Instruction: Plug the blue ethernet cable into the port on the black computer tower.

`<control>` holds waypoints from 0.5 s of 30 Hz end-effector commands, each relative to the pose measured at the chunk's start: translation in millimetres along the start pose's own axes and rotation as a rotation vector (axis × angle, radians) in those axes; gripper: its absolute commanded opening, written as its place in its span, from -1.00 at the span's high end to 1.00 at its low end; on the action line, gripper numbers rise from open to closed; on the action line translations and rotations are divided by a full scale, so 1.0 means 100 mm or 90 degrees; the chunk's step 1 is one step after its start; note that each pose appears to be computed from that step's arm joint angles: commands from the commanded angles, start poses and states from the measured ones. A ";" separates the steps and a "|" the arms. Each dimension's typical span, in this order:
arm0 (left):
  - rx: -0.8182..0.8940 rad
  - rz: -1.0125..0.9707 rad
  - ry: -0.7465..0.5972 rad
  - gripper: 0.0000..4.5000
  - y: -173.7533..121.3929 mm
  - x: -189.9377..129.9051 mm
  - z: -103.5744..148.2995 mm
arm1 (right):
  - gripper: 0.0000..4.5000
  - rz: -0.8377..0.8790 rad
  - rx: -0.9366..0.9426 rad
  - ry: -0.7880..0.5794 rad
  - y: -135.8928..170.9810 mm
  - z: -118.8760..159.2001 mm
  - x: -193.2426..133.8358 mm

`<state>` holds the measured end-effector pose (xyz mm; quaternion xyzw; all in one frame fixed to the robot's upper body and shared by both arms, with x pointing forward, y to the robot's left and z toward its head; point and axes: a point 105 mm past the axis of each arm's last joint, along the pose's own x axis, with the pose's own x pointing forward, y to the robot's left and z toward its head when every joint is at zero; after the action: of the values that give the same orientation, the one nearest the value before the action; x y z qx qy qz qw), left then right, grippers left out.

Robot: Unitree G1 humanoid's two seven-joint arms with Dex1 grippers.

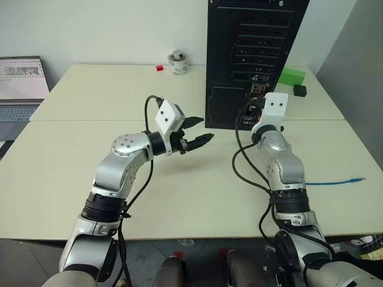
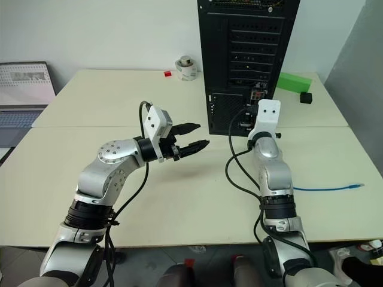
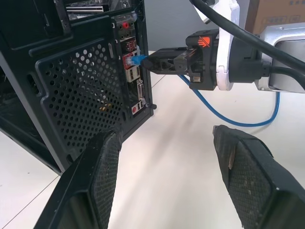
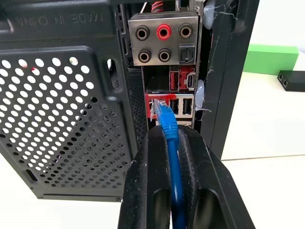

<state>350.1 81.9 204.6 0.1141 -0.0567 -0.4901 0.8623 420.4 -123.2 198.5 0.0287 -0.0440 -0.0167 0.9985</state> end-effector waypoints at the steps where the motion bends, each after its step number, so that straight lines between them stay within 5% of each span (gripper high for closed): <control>1: 0.023 0.007 -0.020 -0.42 0.06 -0.03 0.12 | 1.00 -0.018 0.012 -0.062 0.11 0.24 0.00; 15: 0.037 0.016 0.005 -0.42 0.19 -0.04 0.10 | 1.00 0.000 0.016 -0.089 0.38 0.38 0.13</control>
<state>361.2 89.7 201.5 0.1258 -0.0378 -0.4820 0.8663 431.1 -97.7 201.1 0.0360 -0.0510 -0.0296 0.9976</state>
